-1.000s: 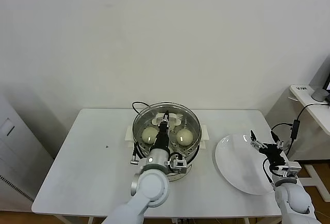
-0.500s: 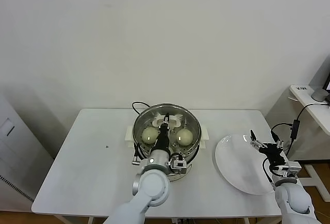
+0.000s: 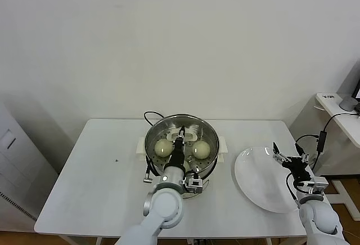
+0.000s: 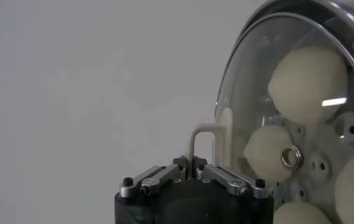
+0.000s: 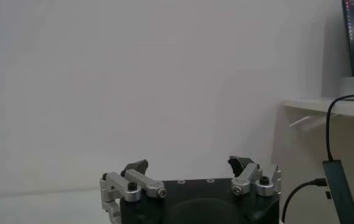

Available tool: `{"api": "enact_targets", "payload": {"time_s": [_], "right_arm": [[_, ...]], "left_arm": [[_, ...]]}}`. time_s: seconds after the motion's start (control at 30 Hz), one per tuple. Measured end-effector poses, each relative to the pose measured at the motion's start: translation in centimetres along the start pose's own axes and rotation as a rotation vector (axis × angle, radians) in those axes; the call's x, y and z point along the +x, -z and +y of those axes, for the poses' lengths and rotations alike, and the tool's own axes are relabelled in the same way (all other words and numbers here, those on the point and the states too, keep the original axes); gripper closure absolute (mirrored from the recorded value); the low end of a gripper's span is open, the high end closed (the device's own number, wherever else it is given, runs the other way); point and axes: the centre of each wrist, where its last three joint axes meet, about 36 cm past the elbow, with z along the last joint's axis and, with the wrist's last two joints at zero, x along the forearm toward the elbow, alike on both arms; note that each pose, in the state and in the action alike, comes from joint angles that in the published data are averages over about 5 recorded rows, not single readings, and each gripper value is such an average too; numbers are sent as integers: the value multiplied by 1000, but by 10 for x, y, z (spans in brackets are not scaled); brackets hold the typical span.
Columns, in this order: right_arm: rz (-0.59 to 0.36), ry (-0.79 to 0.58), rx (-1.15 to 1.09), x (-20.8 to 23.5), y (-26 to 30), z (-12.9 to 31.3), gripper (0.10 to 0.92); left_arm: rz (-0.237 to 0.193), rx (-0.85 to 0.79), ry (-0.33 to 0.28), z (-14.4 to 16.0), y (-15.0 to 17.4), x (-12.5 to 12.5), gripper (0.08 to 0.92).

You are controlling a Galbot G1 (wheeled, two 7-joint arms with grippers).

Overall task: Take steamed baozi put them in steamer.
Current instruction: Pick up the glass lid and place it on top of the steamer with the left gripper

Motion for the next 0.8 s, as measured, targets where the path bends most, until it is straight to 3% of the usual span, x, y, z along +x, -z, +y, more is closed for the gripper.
{"api": "enact_targets", "payload": {"time_s": [0.37, 0.6, 0.8], "right_arm": [[-2, -3, -2, 2, 1, 0, 200], [-5, -4, 0, 1, 3, -3, 200], [-5, 0, -3, -1, 4, -3, 200]], "left_arm": [[9, 21, -12, -3, -4, 3, 876], [-12, 94, -43, 3, -18, 12, 690], [-80, 222, -85, 21, -40, 29, 517]]}}
